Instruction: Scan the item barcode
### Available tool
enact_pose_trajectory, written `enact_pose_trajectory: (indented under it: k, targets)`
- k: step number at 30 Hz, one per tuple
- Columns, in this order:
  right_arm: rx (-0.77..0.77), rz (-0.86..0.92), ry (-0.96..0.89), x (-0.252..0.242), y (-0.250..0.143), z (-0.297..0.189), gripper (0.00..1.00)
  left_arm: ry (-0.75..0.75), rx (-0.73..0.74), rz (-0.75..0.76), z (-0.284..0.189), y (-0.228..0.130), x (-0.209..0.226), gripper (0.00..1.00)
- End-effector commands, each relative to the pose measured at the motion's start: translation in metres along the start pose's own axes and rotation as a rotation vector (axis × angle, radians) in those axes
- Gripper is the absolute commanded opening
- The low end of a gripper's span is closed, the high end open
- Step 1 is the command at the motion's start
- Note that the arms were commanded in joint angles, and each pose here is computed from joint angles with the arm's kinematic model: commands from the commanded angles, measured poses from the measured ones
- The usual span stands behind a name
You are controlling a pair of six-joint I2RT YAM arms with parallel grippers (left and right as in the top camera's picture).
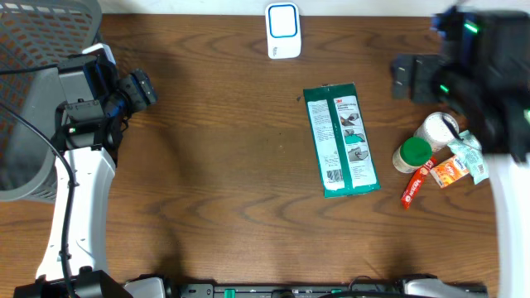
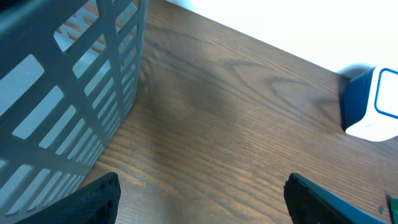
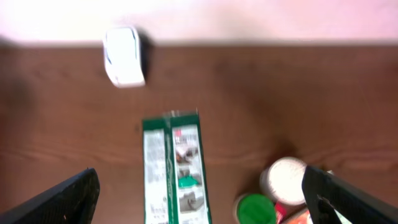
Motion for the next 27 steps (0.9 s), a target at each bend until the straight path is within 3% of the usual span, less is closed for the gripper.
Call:
enact_pose_trajectory:
  k: [1,6,12,20,27]
  targets:
    - [-0.208,-0.004,0.031,-0.004,-0.006,-0.082,0.99,-0.013,-0.002,0.003,0.001,0.002,-0.001,0.86]
    - [-0.365,-0.02,0.06,-0.01,-0.033,-0.155,0.99,-0.013,-0.002,0.003,0.001,0.002,-0.001,0.86]
    - [-0.396,-0.063,0.056,-0.02,-0.075,-0.201,0.99,-0.013,-0.002,0.003,0.001,0.002,-0.001,0.86]
    - [-0.388,-0.066,0.091,-0.029,-0.132,-0.221,0.99,-0.013,-0.002,0.003,0.001,0.002,-0.001,0.86]
    - [-0.448,-0.065,0.099,-0.04,-0.186,-0.203,0.99,-0.013,-0.002,0.003,0.001,0.002,-0.001,0.86]
Point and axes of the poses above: each gripper's point midway between its finger pads, its own z axis out along the fingers, its own x axis along the line the jaws close on, y = z × x, the point moved 10 cm from there along -z, back along the fingers, and after that the axes turned 6 degrees about z, right-handed, at the moved point
